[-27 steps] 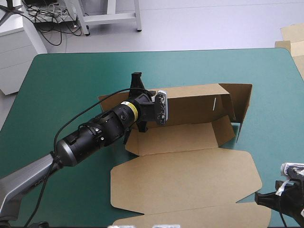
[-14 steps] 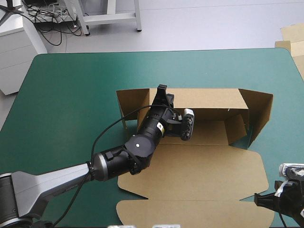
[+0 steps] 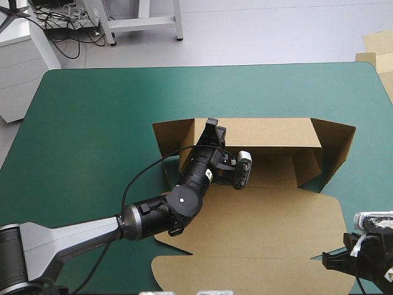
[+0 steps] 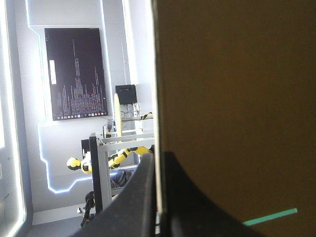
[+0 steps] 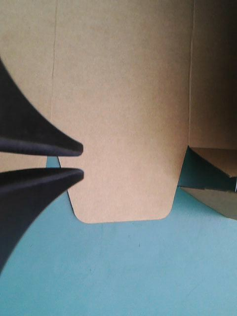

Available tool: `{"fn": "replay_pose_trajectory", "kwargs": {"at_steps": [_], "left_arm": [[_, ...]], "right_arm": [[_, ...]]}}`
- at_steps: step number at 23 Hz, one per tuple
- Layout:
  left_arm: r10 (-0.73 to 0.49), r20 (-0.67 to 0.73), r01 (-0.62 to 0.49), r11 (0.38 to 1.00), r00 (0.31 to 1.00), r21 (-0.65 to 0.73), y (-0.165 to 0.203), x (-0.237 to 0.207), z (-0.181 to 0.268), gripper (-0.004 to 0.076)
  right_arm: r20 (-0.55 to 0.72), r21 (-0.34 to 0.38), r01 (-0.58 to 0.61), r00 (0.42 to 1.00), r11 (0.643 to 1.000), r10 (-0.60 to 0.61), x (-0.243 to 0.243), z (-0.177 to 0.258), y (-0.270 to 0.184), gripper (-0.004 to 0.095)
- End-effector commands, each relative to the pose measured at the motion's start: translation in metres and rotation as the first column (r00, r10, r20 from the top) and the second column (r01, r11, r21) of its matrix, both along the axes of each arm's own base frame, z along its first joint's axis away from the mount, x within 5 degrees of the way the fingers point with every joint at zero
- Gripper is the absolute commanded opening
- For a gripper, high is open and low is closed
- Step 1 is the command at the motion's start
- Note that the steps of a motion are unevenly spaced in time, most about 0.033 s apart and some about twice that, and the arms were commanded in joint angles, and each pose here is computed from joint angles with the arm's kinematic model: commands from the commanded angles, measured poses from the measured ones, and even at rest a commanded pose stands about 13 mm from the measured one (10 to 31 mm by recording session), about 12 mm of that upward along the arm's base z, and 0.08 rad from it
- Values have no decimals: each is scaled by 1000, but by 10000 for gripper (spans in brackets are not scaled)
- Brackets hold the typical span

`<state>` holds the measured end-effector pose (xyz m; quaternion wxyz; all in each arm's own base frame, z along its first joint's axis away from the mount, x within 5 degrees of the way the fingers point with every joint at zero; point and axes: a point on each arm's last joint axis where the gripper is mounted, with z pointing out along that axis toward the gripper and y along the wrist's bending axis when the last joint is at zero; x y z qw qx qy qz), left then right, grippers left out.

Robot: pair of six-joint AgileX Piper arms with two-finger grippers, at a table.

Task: Fold the box

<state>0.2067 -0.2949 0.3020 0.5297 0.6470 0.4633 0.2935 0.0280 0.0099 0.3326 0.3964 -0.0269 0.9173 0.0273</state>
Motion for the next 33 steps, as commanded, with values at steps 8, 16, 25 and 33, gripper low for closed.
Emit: {"fn": "replay_pose_trajectory", "kwargs": {"at_steps": [8, 16, 25, 33], "left_arm": [[26, 73, -28, 999, 997, 22, -4, 3, 3, -10], [37, 77, -40, 999, 996, 29, -6, 5, -2, -10], [37, 76, -40, 999, 996, 31, -6, 6, -3, -10], [39, 77, -41, 999, 996, 31, -6, 6, -3, -10]], "right_arm": [[62, 34, -23, 998, 999, 20, 4, 9, 3, 671], [222, 88, -40, 975, 995, 20, 34, 18, 5, 672], [278, 16, -2, 961, 1000, -3, 154, 124, -12, 650], [225, 25, -8, 974, 1000, 2, 243, 142, -19, 621]]}}
